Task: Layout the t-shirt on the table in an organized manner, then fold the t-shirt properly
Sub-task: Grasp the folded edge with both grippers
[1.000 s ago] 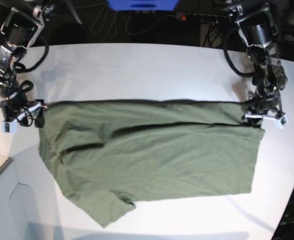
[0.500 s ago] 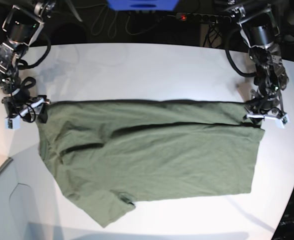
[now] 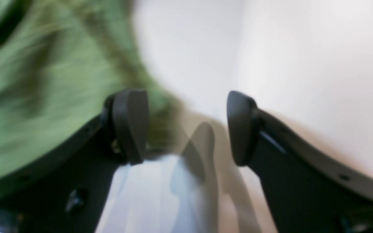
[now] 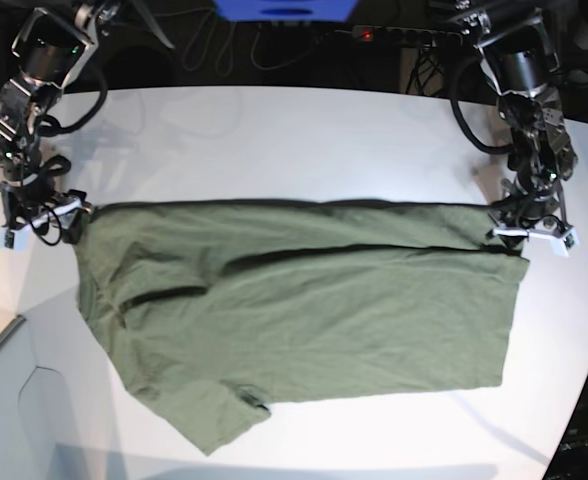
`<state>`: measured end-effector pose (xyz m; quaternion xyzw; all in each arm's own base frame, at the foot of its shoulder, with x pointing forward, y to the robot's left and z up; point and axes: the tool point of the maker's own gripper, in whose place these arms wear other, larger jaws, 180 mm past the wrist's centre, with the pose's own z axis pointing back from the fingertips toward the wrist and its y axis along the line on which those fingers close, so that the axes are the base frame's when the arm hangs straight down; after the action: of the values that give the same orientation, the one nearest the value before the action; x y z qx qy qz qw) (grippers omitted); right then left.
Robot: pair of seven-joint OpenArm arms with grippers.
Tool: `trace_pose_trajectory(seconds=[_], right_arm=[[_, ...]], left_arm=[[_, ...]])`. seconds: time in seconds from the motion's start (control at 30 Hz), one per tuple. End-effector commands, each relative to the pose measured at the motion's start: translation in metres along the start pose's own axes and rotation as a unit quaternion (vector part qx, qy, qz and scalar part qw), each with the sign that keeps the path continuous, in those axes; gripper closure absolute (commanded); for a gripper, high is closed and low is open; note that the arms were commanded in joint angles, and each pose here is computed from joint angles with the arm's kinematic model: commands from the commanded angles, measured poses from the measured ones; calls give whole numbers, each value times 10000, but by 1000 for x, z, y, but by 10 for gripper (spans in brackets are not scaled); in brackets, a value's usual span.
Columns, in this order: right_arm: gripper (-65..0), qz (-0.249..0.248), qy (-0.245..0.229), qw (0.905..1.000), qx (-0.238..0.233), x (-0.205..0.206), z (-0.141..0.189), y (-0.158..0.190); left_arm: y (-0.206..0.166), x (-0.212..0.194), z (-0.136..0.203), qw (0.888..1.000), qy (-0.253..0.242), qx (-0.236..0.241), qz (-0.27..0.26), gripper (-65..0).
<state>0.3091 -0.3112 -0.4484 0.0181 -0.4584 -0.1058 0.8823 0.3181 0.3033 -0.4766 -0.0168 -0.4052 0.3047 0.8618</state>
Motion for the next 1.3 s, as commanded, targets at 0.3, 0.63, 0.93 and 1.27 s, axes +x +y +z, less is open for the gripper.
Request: trace_pose_trajectory(seconds=[0.3, 0.63, 0.93, 1.27], right_arm=[[-365, 96, -219, 9997, 101, 19, 0, 0], [-365, 412, 50, 9979, 494, 4, -8, 30], [-115, 163, 587, 9969, 499, -38, -11, 21], [0, 753, 55, 9968, 249, 8, 9, 1]], left_arm=[[6, -21, 1, 9990, 444, 105, -12, -217], [7, -22, 1, 9989, 458, 112, -12, -217], [7, -24, 2, 9986, 511, 105, -33, -22], [-8, 6, 10, 9993, 346, -53, -153, -4]])
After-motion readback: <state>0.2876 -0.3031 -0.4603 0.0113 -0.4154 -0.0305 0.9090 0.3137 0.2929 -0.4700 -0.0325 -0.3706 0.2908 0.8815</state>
